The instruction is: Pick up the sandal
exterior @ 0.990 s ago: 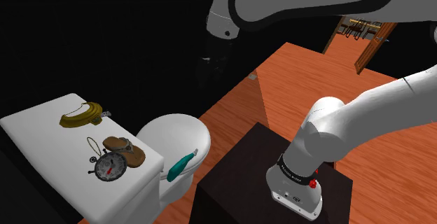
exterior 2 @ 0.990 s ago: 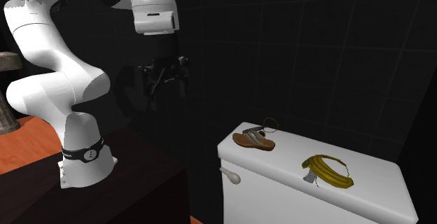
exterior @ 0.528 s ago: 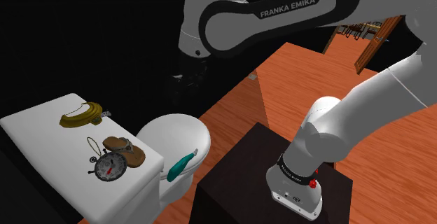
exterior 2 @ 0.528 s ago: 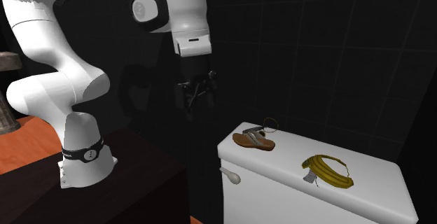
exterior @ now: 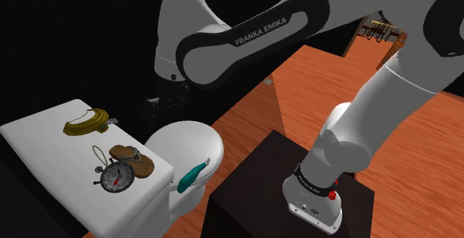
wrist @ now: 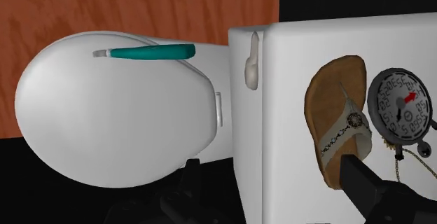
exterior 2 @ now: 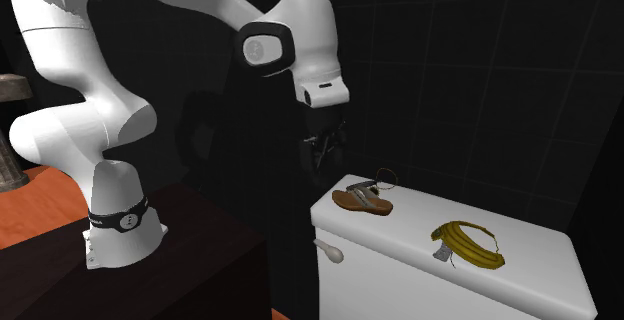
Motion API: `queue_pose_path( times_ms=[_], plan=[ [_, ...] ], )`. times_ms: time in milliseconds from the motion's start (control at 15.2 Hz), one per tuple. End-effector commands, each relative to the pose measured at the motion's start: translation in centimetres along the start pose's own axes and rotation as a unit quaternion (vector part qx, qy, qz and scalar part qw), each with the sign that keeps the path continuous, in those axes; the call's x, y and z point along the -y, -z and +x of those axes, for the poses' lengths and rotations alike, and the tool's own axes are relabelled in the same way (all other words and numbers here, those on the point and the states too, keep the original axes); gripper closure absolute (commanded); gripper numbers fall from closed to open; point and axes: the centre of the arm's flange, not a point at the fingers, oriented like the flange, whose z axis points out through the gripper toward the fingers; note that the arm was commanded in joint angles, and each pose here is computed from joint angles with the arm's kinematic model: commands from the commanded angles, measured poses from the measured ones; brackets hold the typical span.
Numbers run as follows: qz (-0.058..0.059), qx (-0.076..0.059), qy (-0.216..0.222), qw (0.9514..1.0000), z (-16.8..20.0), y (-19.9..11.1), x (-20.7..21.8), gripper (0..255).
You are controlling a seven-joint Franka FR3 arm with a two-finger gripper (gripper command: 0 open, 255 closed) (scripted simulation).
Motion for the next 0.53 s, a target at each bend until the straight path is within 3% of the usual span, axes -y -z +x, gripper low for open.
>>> queue_pose_path(
  times_ms=[0, 462],
  plan=[
    [0.004, -0.005, 0.000, 1.0000, 0.9, -1.7, 2.1, 0],
    [0.013, -0.022, -0.001, 0.9997, 4.4, -6.7, 8.5, 0]
  ],
)
